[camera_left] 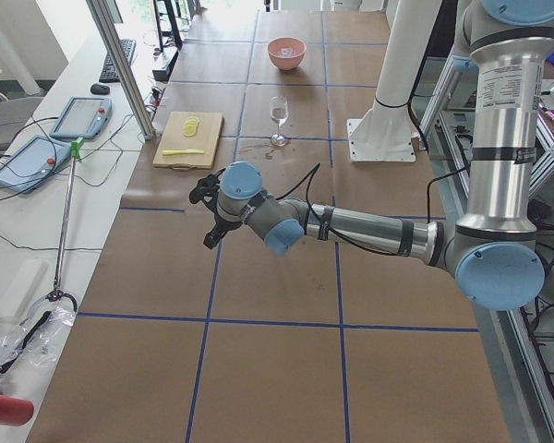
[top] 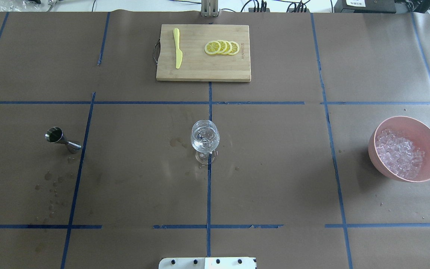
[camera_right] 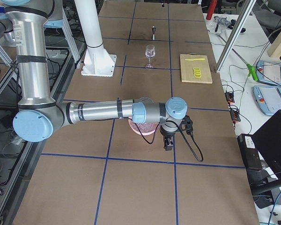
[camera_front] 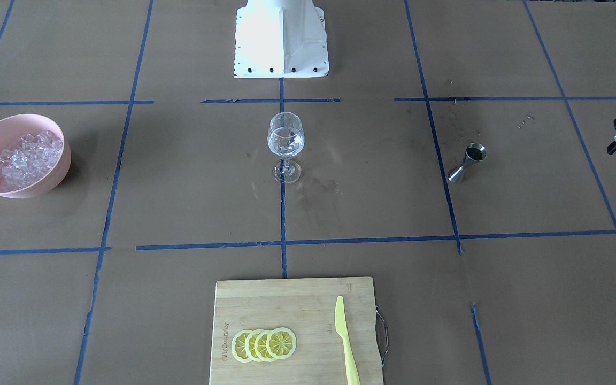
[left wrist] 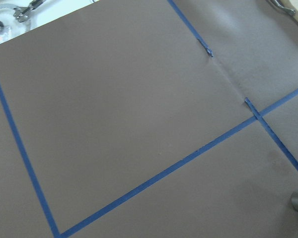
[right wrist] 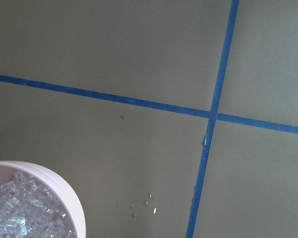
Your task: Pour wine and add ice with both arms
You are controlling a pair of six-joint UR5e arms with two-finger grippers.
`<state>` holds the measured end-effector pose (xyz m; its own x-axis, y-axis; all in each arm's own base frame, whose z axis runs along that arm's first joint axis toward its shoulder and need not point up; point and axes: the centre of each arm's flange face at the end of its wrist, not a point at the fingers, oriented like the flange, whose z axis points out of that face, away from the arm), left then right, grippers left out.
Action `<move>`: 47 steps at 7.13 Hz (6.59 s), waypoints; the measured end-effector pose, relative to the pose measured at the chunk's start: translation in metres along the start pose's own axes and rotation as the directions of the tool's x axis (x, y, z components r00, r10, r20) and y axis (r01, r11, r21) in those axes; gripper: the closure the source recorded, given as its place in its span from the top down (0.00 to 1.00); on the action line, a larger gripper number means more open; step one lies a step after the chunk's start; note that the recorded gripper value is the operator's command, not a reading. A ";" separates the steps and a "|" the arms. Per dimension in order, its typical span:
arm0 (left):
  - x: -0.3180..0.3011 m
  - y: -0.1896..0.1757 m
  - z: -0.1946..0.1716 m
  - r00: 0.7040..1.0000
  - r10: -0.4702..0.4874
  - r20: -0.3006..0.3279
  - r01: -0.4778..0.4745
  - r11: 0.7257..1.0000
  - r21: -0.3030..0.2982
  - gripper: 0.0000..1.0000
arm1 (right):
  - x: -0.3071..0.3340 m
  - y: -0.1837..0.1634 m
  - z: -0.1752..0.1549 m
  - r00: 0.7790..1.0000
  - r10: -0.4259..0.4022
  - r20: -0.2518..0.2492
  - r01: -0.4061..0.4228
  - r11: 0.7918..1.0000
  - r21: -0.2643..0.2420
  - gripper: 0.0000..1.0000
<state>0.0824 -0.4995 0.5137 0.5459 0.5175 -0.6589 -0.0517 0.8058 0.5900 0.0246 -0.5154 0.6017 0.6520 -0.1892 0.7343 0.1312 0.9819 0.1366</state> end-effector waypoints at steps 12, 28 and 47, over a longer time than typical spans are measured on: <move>0.245 0.141 0.122 0.942 -0.285 0.177 0.118 0.775 0.620 0.99 | 0.011 -0.002 0.037 0.992 -0.113 0.059 0.109 0.992 0.063 1.00; 0.259 0.175 0.233 0.890 -0.378 0.256 0.071 0.669 0.740 0.66 | 0.012 0.001 0.038 0.991 -0.120 0.058 0.116 0.991 0.068 1.00; 0.267 0.148 0.219 0.892 -0.418 0.175 0.120 0.590 0.798 0.00 | 0.012 0.003 0.040 0.991 -0.118 0.068 0.114 0.991 0.065 1.00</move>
<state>0.4035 -0.3051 0.5279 0.6544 0.0745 -0.7524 0.7026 0.3079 0.6415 0.0030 -0.5144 0.6375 0.5796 -0.3032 0.7564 0.1556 0.9523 0.2625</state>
